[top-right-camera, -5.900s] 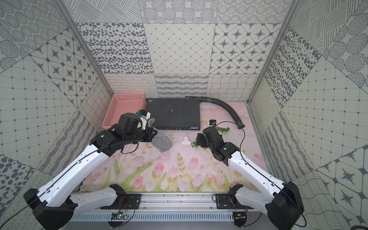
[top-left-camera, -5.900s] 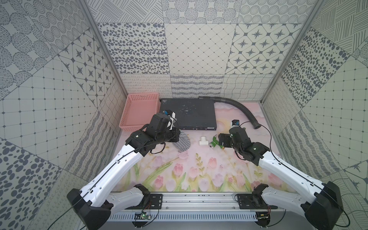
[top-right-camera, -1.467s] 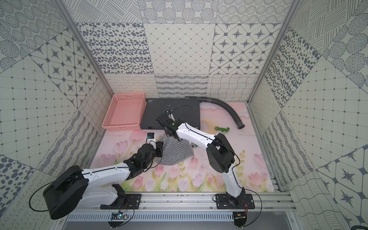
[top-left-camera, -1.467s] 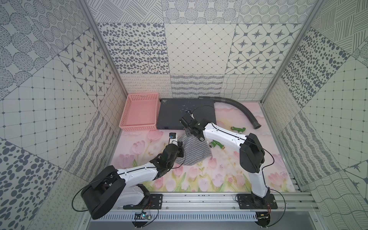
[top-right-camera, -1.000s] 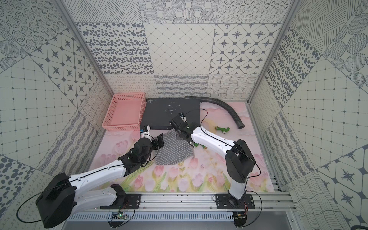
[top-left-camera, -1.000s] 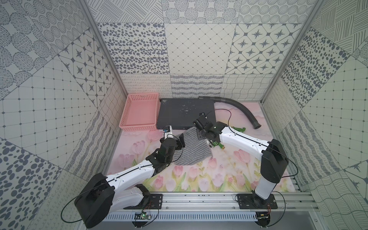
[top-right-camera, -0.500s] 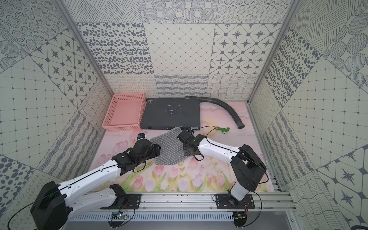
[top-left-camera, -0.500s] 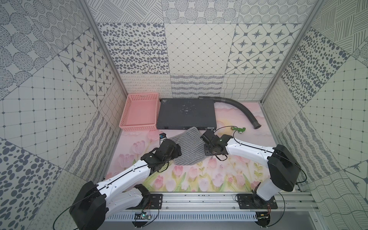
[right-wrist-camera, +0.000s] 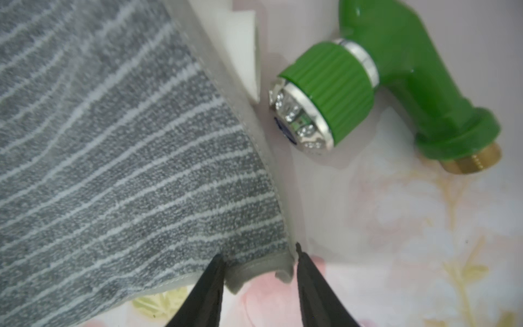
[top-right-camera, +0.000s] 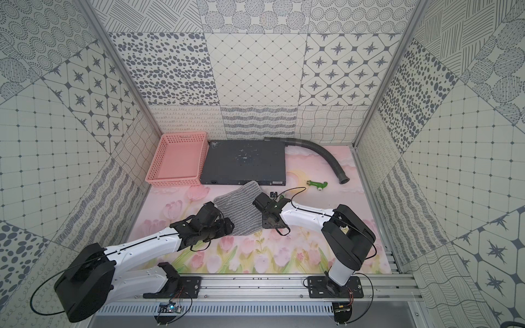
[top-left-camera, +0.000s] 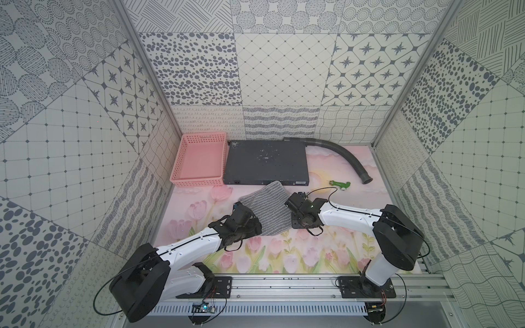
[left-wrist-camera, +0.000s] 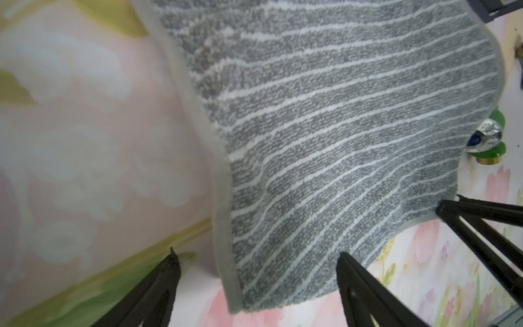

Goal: Fold the square dishcloth
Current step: Flatten out the cleaning item at the center of the board.

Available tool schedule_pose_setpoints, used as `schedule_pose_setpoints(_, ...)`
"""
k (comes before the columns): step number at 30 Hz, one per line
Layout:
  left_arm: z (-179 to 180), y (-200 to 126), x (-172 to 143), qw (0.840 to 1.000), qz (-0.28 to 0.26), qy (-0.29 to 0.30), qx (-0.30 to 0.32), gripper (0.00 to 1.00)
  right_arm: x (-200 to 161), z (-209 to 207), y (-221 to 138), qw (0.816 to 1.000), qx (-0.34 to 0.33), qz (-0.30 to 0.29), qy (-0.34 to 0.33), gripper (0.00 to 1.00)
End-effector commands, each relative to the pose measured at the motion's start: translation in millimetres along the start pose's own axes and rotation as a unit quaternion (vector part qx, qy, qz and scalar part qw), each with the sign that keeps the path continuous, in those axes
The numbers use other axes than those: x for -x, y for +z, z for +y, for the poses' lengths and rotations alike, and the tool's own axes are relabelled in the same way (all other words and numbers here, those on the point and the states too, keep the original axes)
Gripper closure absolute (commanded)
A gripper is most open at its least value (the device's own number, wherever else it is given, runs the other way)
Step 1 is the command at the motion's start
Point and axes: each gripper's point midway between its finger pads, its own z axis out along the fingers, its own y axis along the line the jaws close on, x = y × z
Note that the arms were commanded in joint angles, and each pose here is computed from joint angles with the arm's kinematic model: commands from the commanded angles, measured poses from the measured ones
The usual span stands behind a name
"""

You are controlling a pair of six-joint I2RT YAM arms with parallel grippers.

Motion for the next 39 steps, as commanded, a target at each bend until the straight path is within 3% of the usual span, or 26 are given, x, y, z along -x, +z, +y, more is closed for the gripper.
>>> schedule_pose_setpoints(1, -14.2, 10.5, -24.7, 0.996, 0.071, -0.003, -0.050, 0.18, 0.2, 3.8, -2.2, 1.000, 0.014, -0.010, 0.023, 0.56)
schedule_pose_setpoints(5, -28.2, 11.8, -24.6, 0.994, 0.080, 0.003, -0.081, 0.35, -1.9, 1.4, -0.9, 0.999, 0.010, -0.014, 0.028, 0.58)
schedule_pose_setpoints(11, -53.5, -3.1, -24.1, 0.987, 0.101, 0.003, -0.126, 0.81, 3.5, 0.1, -4.4, 1.000, 0.006, -0.027, 0.015, 0.73)
schedule_pose_setpoints(14, -65.8, -21.0, -21.8, 0.984, 0.113, 0.003, -0.139, 0.94, 8.1, 2.2, -11.1, 0.999, 0.014, -0.036, 0.009, 0.79)
schedule_pose_setpoints(20, -70.0, -51.5, -15.1, 0.986, 0.112, -0.012, -0.124, 0.95, 13.1, -1.8, -25.7, 0.999, 0.005, -0.038, 0.009, 0.87)
schedule_pose_setpoints(23, -68.0, -60.8, -14.9, 0.986, 0.114, -0.032, -0.118, 0.89, 14.8, -9.7, -37.4, 0.999, -0.014, -0.037, 0.007, 0.88)
schedule_pose_setpoints(32, -36.1, -51.8, -28.1, 0.985, 0.134, -0.081, -0.069, 0.87, 10.0, -31.5, -70.2, 0.999, -0.036, -0.034, 0.010, 0.90)
schedule_pose_setpoints(39, -16.1, -29.2, -45.5, 0.981, 0.157, -0.106, -0.045, 0.63, -4.1, -38.5, -63.8, 0.999, -0.049, -0.011, 0.004, 0.91)
